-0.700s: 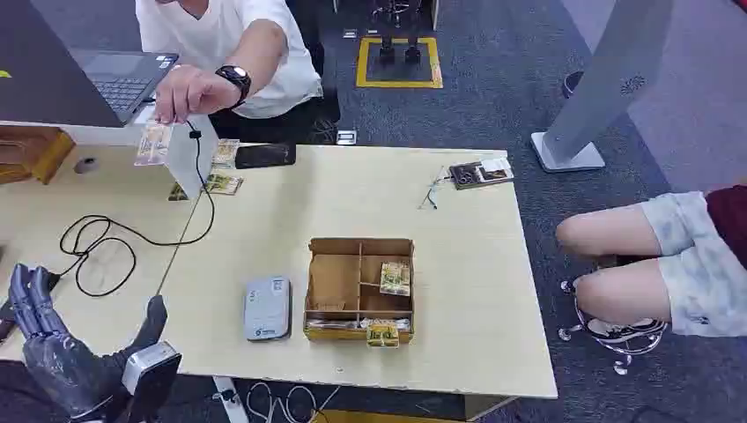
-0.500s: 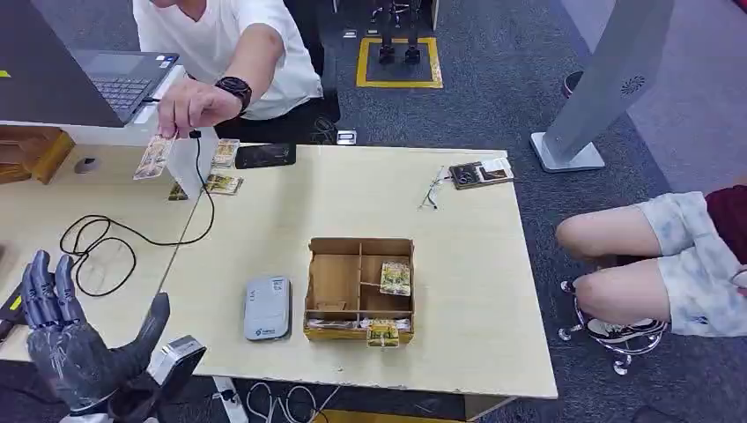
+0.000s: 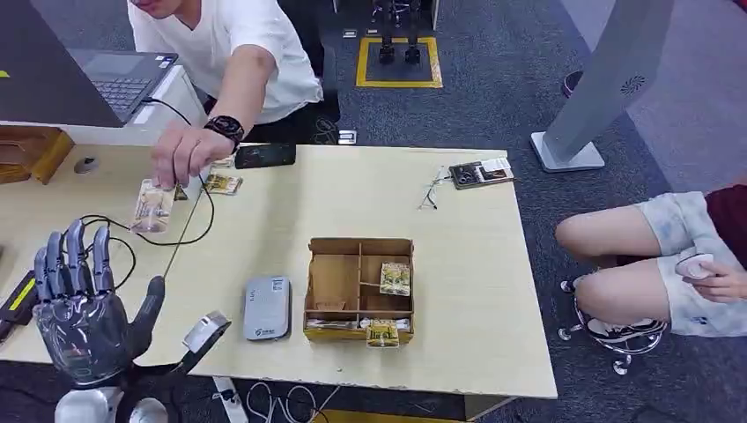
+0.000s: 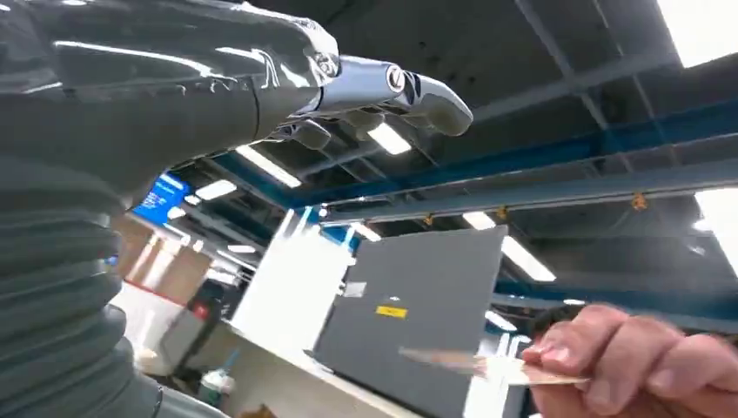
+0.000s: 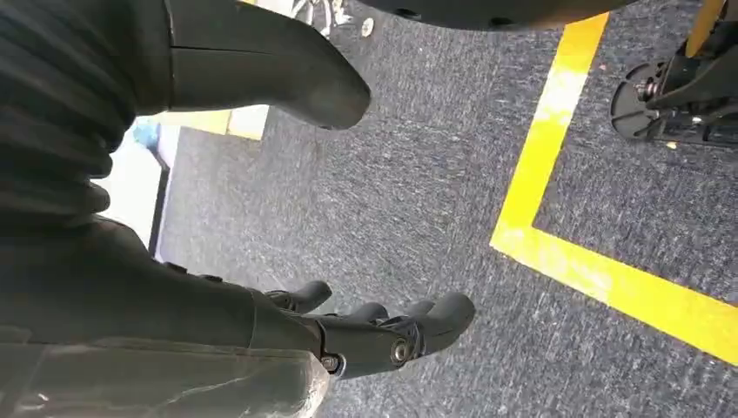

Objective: Pass the card to the sensor for recognition and then transmit it.

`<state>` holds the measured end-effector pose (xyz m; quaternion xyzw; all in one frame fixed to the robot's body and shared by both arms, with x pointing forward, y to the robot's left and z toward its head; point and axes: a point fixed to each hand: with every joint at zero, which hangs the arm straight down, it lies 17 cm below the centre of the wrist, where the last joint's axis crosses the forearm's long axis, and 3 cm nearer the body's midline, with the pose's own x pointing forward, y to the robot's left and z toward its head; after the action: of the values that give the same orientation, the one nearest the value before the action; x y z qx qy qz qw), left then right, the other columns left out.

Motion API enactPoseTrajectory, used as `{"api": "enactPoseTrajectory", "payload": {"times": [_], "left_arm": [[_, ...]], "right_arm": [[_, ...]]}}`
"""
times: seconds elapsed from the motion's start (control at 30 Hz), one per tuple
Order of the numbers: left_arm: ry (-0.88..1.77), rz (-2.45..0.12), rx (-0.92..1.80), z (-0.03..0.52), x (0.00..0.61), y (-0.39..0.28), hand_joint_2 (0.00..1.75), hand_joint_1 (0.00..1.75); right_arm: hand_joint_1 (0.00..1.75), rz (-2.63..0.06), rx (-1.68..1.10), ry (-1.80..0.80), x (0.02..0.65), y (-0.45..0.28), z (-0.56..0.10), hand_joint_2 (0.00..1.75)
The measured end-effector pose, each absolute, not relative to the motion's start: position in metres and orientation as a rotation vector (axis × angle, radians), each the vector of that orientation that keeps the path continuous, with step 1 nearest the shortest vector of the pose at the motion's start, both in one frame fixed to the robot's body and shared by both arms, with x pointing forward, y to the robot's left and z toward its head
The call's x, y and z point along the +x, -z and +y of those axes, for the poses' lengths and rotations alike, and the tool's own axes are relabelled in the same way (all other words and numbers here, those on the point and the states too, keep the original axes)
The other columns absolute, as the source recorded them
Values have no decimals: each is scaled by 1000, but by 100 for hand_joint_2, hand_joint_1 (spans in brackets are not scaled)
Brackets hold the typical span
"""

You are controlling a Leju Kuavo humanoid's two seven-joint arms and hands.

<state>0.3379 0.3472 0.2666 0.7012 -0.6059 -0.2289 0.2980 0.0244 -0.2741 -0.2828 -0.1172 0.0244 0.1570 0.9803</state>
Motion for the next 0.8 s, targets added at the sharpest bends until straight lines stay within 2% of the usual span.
{"api": "enactPoseTrajectory", "payload": {"times": [0.37,0.67,0.7,0.73,0.8], "left_arm": [[447,-1560,1805,353,366,-263,175,0],[425,-1579,1715,332,385,-251,175,2],[429,-1585,1709,329,386,-251,175,96],[435,-1590,1704,326,387,-250,175,175],[442,-1604,1693,321,389,-250,175,175]], "right_arm": [[0,32,-244,-340,32,282,-276,175],[0,30,-248,-353,32,282,-277,175],[0,30,-249,-353,32,282,-277,175],[0,30,-250,-354,32,282,-277,175],[0,30,-251,-354,32,282,-277,175]]}}
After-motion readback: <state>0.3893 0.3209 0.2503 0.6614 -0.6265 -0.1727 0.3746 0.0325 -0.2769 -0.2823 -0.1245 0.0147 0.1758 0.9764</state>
